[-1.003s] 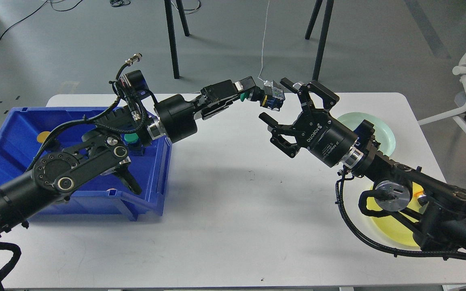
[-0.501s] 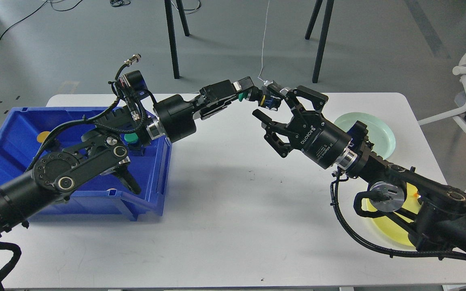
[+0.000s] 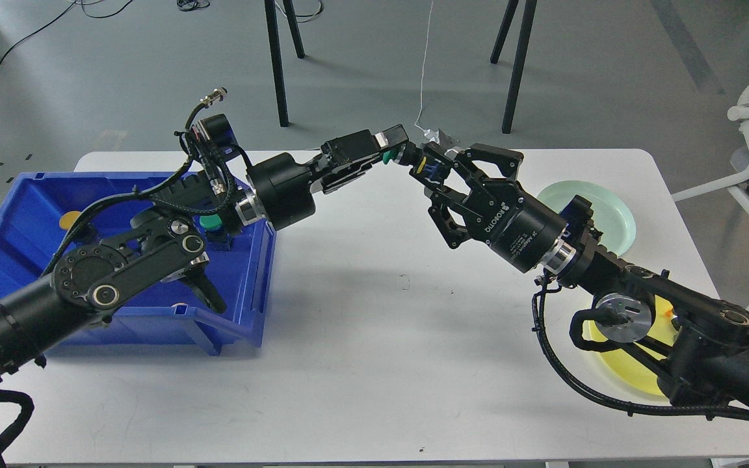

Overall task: Pass button and place on color plate
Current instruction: 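Carry the green button with the right gripper onto the pale green plate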

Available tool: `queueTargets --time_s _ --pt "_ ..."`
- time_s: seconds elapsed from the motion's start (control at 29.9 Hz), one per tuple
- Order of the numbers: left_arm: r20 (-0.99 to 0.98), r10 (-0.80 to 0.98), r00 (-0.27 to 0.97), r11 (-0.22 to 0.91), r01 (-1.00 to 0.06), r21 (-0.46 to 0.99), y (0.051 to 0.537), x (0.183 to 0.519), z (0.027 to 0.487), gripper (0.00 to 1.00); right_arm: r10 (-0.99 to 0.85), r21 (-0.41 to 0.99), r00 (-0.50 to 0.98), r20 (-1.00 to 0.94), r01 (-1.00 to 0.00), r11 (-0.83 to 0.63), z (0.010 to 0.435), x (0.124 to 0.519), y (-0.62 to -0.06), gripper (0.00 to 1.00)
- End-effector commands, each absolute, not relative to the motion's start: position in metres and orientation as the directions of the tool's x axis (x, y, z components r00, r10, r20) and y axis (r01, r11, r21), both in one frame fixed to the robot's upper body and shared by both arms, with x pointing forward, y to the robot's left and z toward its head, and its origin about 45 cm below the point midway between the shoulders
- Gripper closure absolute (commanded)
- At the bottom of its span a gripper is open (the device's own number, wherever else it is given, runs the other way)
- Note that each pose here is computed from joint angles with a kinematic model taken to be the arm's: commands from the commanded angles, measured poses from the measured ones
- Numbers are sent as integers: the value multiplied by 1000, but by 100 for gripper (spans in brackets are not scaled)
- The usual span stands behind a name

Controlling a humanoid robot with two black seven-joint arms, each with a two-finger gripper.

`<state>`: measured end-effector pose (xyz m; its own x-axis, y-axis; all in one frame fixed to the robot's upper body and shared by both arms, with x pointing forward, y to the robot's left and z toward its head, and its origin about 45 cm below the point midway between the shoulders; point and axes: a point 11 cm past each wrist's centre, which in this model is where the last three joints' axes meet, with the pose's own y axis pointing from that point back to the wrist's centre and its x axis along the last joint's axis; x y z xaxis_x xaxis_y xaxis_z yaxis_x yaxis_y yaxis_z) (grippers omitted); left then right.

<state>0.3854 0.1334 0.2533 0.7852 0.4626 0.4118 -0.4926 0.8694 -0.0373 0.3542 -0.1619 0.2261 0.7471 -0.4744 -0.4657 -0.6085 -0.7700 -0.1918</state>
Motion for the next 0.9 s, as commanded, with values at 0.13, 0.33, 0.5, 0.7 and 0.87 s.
queueTargets --time_s 0.13,0.33,0.5,0.7,0.87 --pt "395 469 790 869 -492 -49 133 386 256 21 -492 -204 730 -475 -635 -745 227 356 -172 99" --pt "396 477 785 864 -500 -50 135 387 256 18 -557 -232 670 -490 -717 -658 229 362 -208 99" --pt "386 486 784 859 -510 -45 137 385 249 18 -705 -165 534 -467 -835 -524 213 370 -283 99" --pt "377 483 790 863 -503 -50 132 383 248 18 -861 12 346 -372 -926 -377 179 374 -358 99" --pt "377 484 790 862 -504 -50 132 383 248 18 -959 184 174 -222 -959 -217 144 371 -402 99"
